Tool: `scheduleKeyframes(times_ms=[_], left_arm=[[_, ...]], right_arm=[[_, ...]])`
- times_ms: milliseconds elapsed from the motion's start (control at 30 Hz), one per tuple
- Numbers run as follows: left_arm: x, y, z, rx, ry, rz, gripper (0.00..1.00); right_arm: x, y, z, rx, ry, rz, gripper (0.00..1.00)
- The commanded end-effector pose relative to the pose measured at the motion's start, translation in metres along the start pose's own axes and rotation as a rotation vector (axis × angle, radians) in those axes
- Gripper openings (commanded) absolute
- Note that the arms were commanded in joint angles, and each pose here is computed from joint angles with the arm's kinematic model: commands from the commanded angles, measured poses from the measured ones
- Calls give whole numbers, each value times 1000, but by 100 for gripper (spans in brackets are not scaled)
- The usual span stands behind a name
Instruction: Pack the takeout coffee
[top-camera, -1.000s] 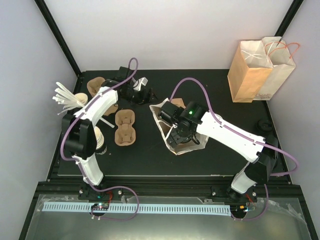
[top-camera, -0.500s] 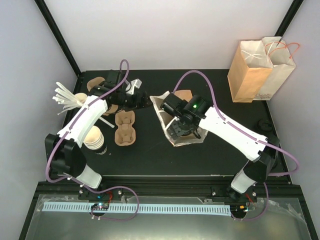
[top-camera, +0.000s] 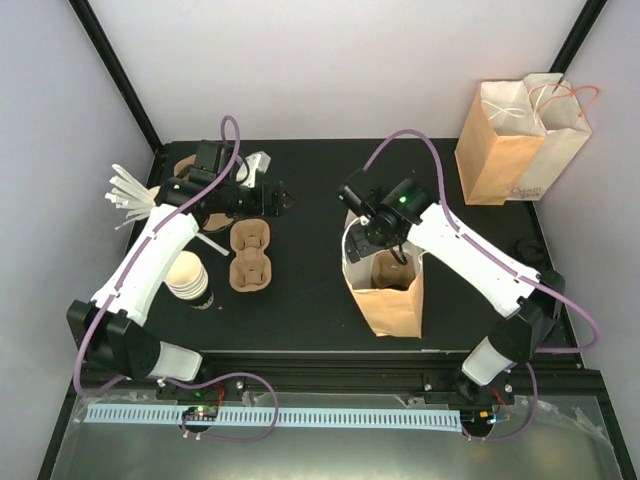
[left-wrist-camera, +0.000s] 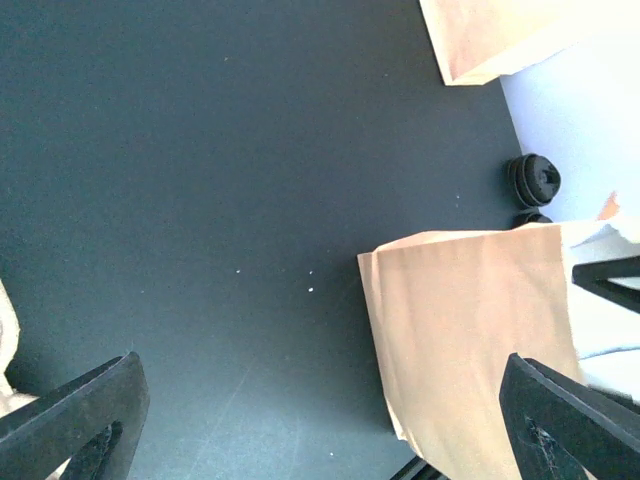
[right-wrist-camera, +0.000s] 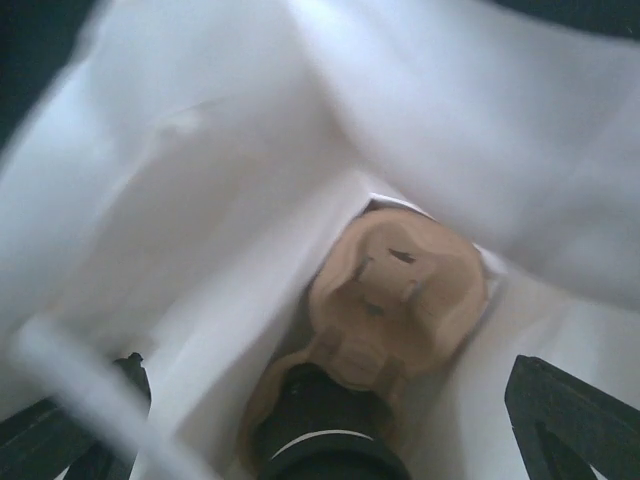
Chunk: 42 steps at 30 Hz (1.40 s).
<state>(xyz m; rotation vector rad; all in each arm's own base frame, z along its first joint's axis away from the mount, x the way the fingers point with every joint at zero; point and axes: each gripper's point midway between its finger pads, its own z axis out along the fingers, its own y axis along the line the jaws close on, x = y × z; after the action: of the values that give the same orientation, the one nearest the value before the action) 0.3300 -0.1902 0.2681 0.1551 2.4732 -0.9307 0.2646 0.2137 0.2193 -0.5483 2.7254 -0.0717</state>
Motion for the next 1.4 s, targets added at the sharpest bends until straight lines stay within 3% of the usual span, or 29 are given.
scheduleKeyframes(times_ms=[0, 200, 333, 400, 467, 600, 967, 1133, 1367], left_arm=[[-2, -6, -15, 1, -43, 30, 99], [5, -48, -18, 169, -55, 152, 97], [24, -103, -25, 289, -80, 300, 92], [34, -131, -35, 357, -136, 395, 80], [41, -150, -45, 420, -207, 460, 58], [49, -174, -61, 479, -352, 541, 38], [58, -202, -28, 421, -289, 636, 36], [53, -205, -10, 380, -237, 645, 24], [53, -199, 8, 334, -179, 640, 27]], right_arm=[[-18, 12, -37, -47, -158, -3, 100], [-8, -11, -39, 20, -128, -1, 100], [0, -18, -35, 47, -128, 32, 100], [1, -12, -33, 6, -139, 36, 100], [3, -6, -30, -33, -145, 41, 100], [6, 0, -24, -59, -130, 41, 100], [17, -13, -24, 4, -99, 27, 100], [17, -12, -25, -5, -105, 28, 100], [18, -12, -25, -5, -108, 17, 100]])
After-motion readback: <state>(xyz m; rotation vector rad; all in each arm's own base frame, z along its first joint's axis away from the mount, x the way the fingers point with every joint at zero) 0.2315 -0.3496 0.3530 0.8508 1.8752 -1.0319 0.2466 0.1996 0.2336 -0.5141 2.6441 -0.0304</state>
